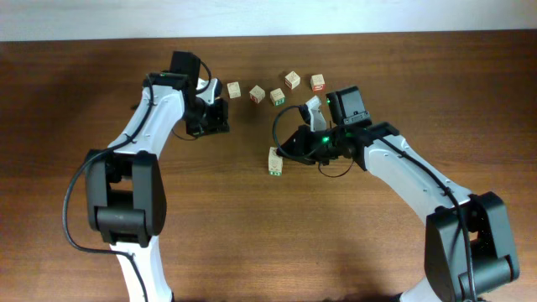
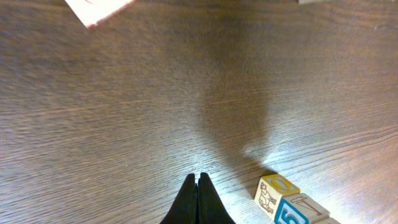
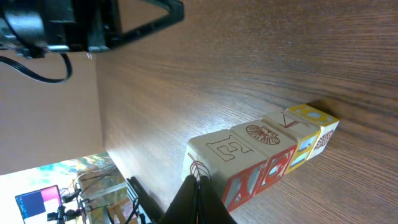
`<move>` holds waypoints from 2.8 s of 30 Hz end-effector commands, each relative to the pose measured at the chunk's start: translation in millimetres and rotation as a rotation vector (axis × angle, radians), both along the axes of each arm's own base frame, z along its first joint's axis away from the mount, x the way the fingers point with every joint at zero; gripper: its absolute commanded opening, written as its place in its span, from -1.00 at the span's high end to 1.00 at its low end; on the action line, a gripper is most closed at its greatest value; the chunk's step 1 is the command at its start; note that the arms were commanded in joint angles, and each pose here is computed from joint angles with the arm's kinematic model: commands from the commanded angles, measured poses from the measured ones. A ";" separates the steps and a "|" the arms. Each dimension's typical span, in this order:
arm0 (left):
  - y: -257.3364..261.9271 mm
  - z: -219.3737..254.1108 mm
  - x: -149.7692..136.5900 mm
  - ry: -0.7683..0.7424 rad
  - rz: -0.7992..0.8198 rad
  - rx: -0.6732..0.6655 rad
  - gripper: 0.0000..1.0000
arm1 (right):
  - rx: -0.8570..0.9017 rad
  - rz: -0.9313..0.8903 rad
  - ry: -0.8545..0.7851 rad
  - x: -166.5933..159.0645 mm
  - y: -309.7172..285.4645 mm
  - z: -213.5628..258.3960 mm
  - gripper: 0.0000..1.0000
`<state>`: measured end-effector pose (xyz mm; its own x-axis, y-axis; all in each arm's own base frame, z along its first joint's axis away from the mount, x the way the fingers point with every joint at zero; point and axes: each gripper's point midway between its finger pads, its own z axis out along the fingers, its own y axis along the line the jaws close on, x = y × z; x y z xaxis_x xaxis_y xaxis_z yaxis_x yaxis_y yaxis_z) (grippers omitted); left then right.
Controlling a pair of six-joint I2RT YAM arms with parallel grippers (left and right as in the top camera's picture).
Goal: Rotate 4 blocks
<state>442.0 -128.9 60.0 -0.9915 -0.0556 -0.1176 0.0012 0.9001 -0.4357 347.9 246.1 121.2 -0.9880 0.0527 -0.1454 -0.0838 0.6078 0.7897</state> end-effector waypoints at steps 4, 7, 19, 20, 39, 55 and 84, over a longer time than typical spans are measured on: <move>3.6 10.1 9.3 -0.034 -0.006 0.006 1.00 | -0.024 0.002 0.011 4.0 2.4 2.8 0.91; 3.6 10.0 9.2 -0.034 -0.006 0.006 1.00 | -0.005 0.010 -0.003 2.9 4.1 12.0 0.91; 81.6 303.2 -60.0 -0.670 0.076 0.345 -0.98 | -0.773 -0.322 -0.478 -94.3 -195.8 205.0 0.35; 82.2 310.9 -65.4 -0.691 0.081 0.343 -0.98 | -0.806 -0.333 -0.470 -113.3 -206.2 206.7 0.15; 83.0 321.2 -73.1 -0.719 0.087 0.339 -0.98 | -0.653 -0.528 -1.335 -113.2 -218.3 178.6 -0.96; 83.0 321.2 -73.1 -0.719 0.087 0.339 -0.98 | -0.652 -0.530 -1.301 -103.6 -219.0 37.8 -0.96; 133.0 173.0 -180.9 -1.305 0.206 0.527 -0.98 | -0.652 -0.530 -1.301 -103.6 -219.0 37.8 -0.96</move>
<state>270.2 0.5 256.1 -0.2272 0.0913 -0.9696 0.0034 0.9957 0.0929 244.3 27.8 162.1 -0.0503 -0.0791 -0.9956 -0.1516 0.9859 -0.0707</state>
